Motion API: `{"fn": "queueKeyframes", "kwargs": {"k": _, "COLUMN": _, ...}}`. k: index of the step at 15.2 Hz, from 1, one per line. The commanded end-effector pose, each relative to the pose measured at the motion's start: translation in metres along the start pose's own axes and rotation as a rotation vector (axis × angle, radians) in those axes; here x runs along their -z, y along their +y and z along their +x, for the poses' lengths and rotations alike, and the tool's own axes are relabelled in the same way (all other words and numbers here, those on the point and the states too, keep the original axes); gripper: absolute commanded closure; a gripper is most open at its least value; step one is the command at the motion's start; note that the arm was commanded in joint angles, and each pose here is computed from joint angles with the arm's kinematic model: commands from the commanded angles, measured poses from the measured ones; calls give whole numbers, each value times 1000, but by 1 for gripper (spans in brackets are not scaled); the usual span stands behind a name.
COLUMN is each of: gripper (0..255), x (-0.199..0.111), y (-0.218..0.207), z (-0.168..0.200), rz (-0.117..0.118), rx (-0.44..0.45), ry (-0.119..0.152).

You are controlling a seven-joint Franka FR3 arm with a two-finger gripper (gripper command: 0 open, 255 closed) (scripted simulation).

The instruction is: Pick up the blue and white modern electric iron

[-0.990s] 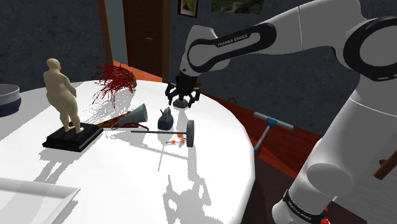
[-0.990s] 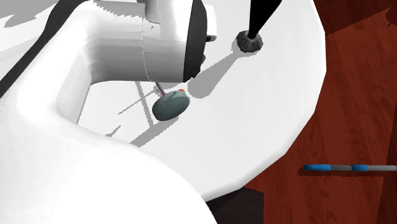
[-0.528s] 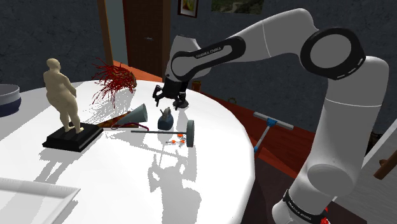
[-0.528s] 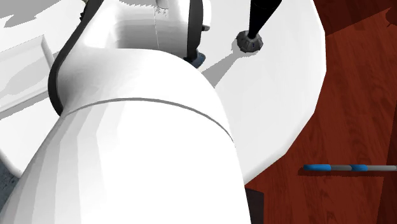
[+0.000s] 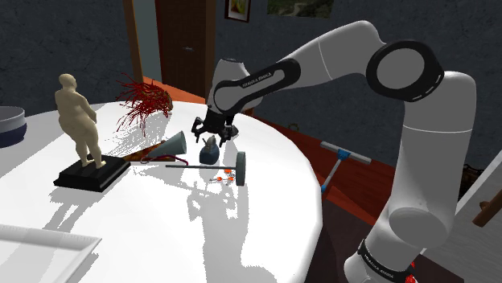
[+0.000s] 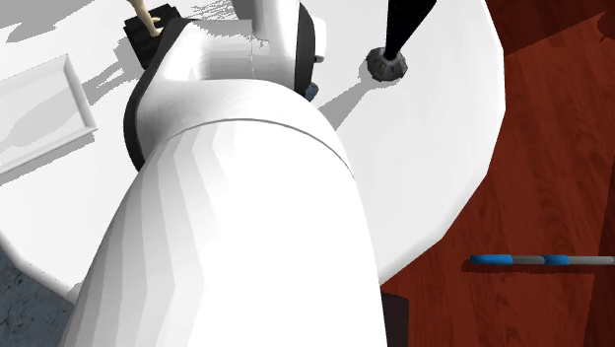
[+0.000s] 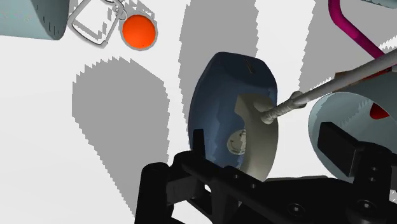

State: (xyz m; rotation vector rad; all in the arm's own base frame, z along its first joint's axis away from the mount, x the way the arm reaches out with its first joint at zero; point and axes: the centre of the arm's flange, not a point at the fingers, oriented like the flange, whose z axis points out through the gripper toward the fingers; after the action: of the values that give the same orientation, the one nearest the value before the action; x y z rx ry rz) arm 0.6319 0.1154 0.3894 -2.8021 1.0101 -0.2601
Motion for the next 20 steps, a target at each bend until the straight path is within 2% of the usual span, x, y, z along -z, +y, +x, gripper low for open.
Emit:
{"fn": "queueKeyframes", "kwargs": {"k": 1, "gripper": 0, "x": -2, "y": 1, "z": -1, "rz": 1, "rx": 0, "ry": 1}}
{"fn": "queueKeyframes", "kwargs": {"k": 2, "gripper": 255, "x": -2, "y": 1, "z": -1, "rz": 1, "rx": 0, "ry": 1}}
{"fn": "queueKeyframes", "kwargs": {"k": 11, "gripper": 255, "x": -2, "y": 1, "z": -1, "rz": 1, "rx": 0, "ry": 1}}
{"fn": "queueKeyframes", "kwargs": {"k": 20, "gripper": 255, "x": 44, "y": -9, "z": 4, "rz": 1, "rx": 0, "ry": 1}}
